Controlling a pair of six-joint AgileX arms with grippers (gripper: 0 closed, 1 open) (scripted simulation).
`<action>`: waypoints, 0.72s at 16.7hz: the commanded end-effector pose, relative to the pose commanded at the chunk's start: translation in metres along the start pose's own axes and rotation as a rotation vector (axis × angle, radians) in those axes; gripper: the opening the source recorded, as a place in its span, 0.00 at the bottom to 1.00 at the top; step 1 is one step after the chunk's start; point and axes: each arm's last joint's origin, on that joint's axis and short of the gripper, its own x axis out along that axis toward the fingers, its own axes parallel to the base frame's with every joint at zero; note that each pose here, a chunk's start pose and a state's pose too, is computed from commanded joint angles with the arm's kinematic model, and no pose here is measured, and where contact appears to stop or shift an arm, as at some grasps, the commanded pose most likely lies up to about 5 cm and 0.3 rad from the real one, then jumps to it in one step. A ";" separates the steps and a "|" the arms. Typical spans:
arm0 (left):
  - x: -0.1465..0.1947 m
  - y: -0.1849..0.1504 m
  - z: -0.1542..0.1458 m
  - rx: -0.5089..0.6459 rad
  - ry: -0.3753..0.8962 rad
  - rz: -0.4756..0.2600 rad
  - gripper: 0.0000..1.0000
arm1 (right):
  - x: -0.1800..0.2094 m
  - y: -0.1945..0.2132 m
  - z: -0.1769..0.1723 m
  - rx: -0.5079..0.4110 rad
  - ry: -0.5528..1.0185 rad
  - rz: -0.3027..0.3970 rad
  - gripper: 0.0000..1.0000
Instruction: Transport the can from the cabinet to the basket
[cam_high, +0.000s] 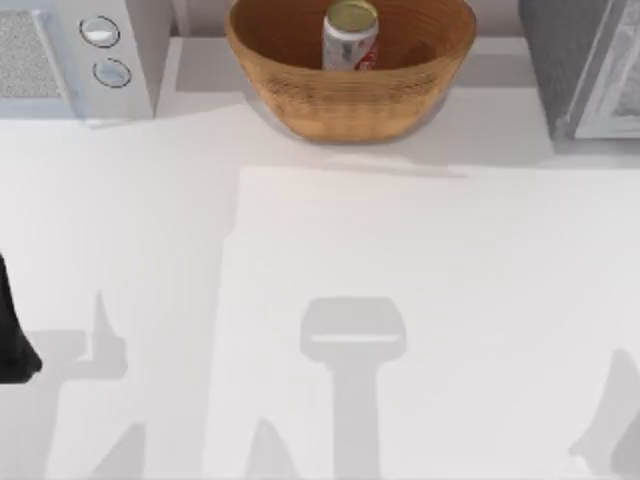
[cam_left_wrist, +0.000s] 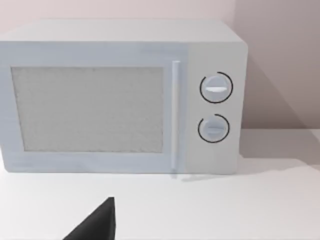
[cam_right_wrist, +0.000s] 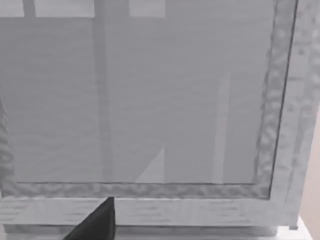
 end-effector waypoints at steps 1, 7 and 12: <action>0.000 0.000 0.000 0.000 0.000 0.000 1.00 | -0.002 -0.012 -0.005 0.002 0.002 0.001 1.00; 0.000 0.000 0.000 0.000 0.000 0.000 1.00 | -0.013 -0.046 -0.023 0.005 0.005 0.004 1.00; 0.000 0.000 0.000 0.000 0.000 0.000 1.00 | -0.012 -0.045 -0.024 0.008 0.007 0.005 1.00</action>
